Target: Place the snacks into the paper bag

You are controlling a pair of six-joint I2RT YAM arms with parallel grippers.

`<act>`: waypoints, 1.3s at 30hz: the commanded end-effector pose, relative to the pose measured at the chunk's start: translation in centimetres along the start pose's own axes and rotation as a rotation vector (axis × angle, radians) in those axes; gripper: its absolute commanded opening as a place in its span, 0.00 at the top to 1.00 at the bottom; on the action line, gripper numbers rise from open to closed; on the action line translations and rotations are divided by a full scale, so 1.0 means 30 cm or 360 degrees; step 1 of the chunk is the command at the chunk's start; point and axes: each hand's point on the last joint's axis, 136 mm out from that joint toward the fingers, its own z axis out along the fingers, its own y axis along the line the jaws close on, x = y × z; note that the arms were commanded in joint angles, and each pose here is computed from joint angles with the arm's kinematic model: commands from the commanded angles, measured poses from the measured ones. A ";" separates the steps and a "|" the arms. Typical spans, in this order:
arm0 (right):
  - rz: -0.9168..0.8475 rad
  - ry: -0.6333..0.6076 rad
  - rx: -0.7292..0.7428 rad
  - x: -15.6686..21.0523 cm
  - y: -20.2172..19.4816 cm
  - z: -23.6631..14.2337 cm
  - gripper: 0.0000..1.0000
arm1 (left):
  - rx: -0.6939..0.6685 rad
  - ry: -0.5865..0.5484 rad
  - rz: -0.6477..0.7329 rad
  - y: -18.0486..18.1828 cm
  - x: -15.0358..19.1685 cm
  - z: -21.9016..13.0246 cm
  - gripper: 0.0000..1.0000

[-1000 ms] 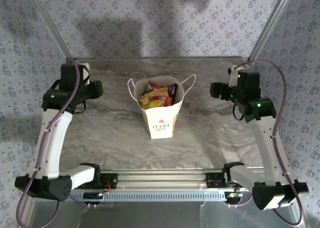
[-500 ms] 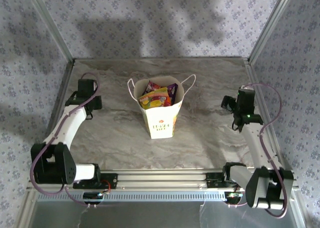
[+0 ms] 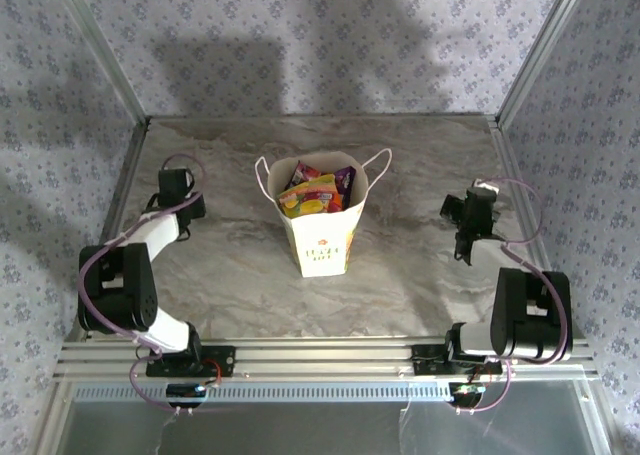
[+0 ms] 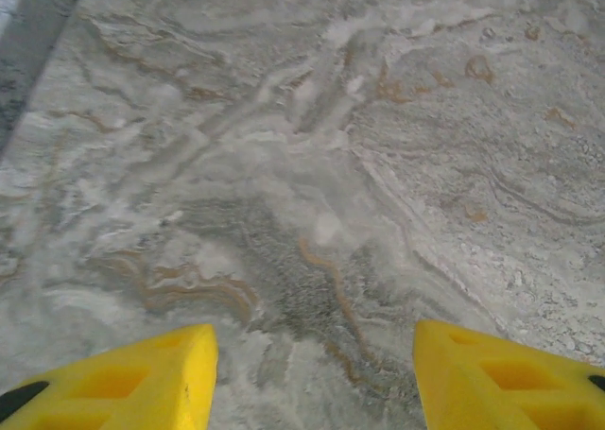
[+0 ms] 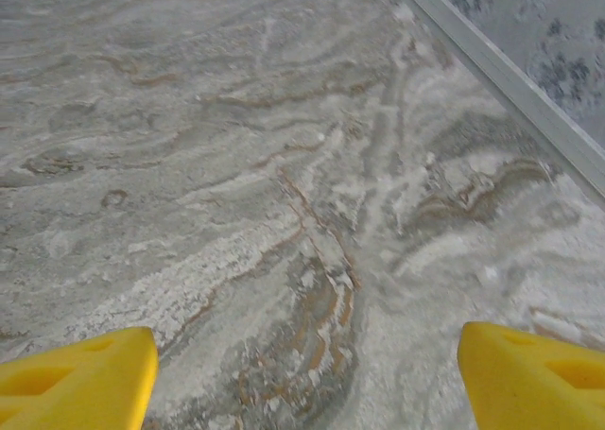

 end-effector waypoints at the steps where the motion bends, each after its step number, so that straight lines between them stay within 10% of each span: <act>1: -0.0083 -0.0200 -0.0084 -0.072 0.027 0.001 0.15 | 0.0079 -0.0218 -0.0016 -0.026 -0.070 0.013 0.42; 10: -0.0317 -0.0175 -0.0303 -0.004 0.162 0.045 0.14 | 0.0169 -0.0421 -0.0002 -0.068 -0.052 0.012 0.33; 13: -0.0383 -0.0262 -0.0311 0.028 0.182 0.024 0.02 | 0.0188 -0.0578 0.0028 -0.080 -0.028 -0.031 0.01; 17: -0.0386 -0.0281 -0.0334 0.044 0.184 0.029 0.00 | 0.0155 -0.0792 -0.0043 -0.048 0.006 -0.069 0.00; 39: -0.0368 -0.0248 -0.0370 0.049 0.183 0.037 0.00 | 0.0141 -0.0668 -0.0026 -0.054 -0.009 -0.032 0.00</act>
